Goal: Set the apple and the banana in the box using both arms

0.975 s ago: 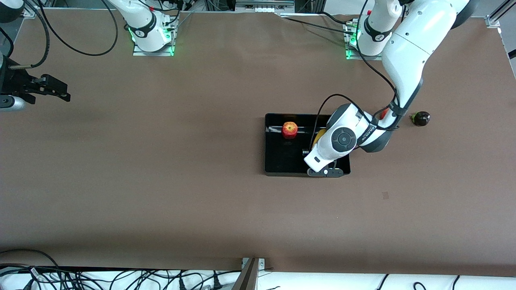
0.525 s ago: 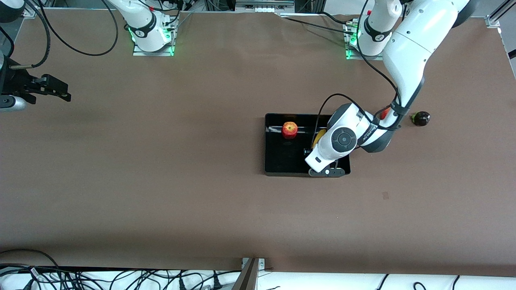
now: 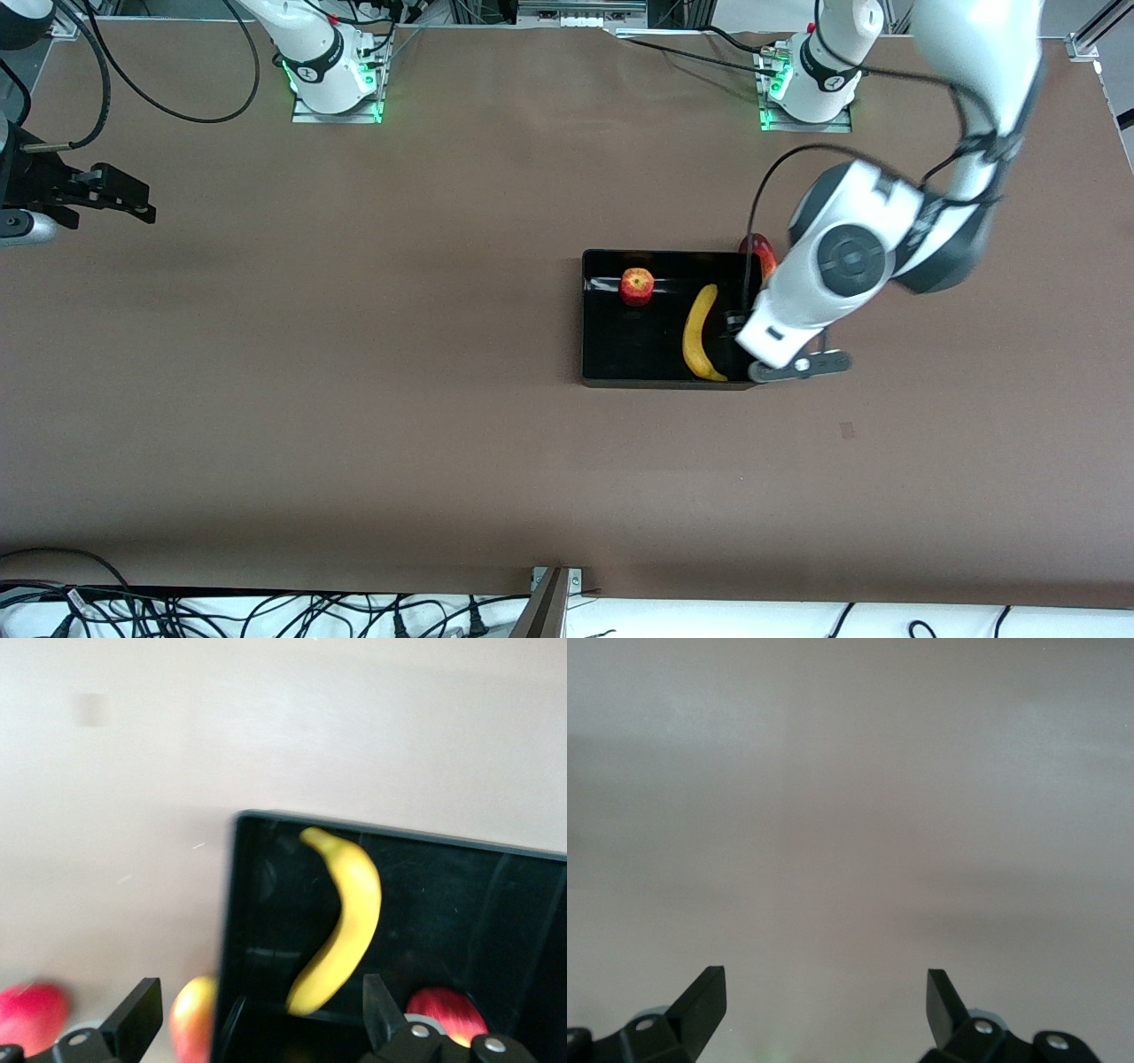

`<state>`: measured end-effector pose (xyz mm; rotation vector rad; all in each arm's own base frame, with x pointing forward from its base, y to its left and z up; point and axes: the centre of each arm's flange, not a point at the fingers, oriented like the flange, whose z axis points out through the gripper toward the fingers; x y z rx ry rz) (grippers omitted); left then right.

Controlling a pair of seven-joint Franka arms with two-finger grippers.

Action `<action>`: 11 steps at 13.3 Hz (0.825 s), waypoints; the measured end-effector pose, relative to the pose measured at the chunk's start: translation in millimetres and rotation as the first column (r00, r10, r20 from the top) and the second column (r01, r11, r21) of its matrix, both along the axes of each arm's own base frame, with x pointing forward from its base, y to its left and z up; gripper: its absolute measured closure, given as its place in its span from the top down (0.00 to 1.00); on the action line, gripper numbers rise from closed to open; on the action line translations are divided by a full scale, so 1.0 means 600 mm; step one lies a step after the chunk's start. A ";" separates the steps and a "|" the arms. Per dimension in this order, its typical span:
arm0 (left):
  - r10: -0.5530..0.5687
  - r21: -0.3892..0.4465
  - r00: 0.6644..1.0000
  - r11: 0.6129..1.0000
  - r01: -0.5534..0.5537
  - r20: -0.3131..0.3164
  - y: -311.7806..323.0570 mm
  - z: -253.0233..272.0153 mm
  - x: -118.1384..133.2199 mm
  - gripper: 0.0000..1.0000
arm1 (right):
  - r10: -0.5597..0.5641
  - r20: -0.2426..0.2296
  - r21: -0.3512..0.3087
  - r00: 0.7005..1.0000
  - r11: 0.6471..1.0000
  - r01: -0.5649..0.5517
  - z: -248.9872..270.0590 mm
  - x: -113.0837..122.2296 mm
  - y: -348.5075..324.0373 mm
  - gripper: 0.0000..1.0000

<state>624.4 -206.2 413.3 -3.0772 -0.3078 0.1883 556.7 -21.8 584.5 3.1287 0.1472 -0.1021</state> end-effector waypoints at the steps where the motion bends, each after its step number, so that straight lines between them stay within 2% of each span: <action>1: 0.043 0.001 0.999 0.999 -0.043 -0.002 0.035 0.069 -0.002 1.00 | 0.000 0.000 0.000 1.000 1.000 0.000 0.000 0.000 0.000 1.00; 3: 0.085 -0.011 0.996 0.996 -0.085 0.024 0.115 0.191 -0.013 1.00 | 0.001 0.000 0.000 1.000 1.000 -0.001 0.001 0.000 0.001 1.00; 5: 0.063 -0.044 0.997 0.997 -0.060 0.054 0.205 0.277 -0.036 1.00 | 0.002 0.001 0.000 1.000 1.000 -0.002 0.001 0.000 0.002 1.00; 8: 0.016 -0.056 0.993 0.998 -0.010 0.118 0.320 0.364 -0.075 1.00 | 0.005 0.001 0.000 1.000 1.000 -0.005 0.002 0.001 0.004 1.00; 11: -0.039 -0.045 0.987 0.998 0.047 0.153 0.366 0.405 -0.102 1.00 | 0.006 0.001 0.000 1.000 1.000 -0.006 0.002 0.001 0.006 1.00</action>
